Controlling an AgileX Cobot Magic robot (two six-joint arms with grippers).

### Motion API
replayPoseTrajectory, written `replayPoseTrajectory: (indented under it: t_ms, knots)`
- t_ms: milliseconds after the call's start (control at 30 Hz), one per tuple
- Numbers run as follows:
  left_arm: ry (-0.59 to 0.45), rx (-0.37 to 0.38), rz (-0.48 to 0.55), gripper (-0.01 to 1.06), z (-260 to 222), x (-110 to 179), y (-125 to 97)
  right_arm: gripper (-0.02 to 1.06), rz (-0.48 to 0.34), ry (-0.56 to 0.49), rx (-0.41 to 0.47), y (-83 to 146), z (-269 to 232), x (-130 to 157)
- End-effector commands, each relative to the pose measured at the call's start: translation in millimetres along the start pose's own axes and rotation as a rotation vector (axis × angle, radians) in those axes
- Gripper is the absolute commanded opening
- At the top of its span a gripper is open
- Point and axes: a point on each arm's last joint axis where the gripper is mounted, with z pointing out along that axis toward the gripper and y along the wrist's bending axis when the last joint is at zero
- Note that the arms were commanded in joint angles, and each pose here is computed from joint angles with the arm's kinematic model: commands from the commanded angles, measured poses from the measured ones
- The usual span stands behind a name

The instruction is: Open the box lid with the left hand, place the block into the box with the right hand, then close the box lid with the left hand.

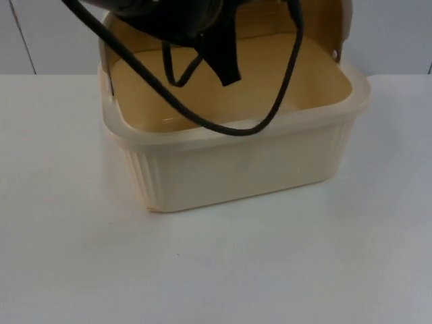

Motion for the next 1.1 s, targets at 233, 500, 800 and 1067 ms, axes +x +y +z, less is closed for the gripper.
replayPoseTrajectory:
  t_ms: [233, 500, 800, 1067]
  knots:
    - [-0.074, 0.357, -0.120, 0.00, -45.9, -19.0, -33.6, 1.05, -0.008, -0.003, 0.004, -0.7, 0.0, 0.7]
    - [-0.242, 0.487, -0.366, 0.00, -93.2, -13.8, 15.4, 1.05, -0.008, -0.005, 0.004, -0.7, 0.0, 0.5]
    - [-0.290, 0.227, -0.832, 0.00, -134.0, 52.7, 141.2, 1.05, -0.003, -0.009, -0.002, -0.1, 0.0, 0.1]
    - [-0.039, 0.026, -1.061, 0.00, -142.1, 136.8, 191.0, 1.05, -0.003, -0.009, -0.002, -0.1, 0.0, 0.1]
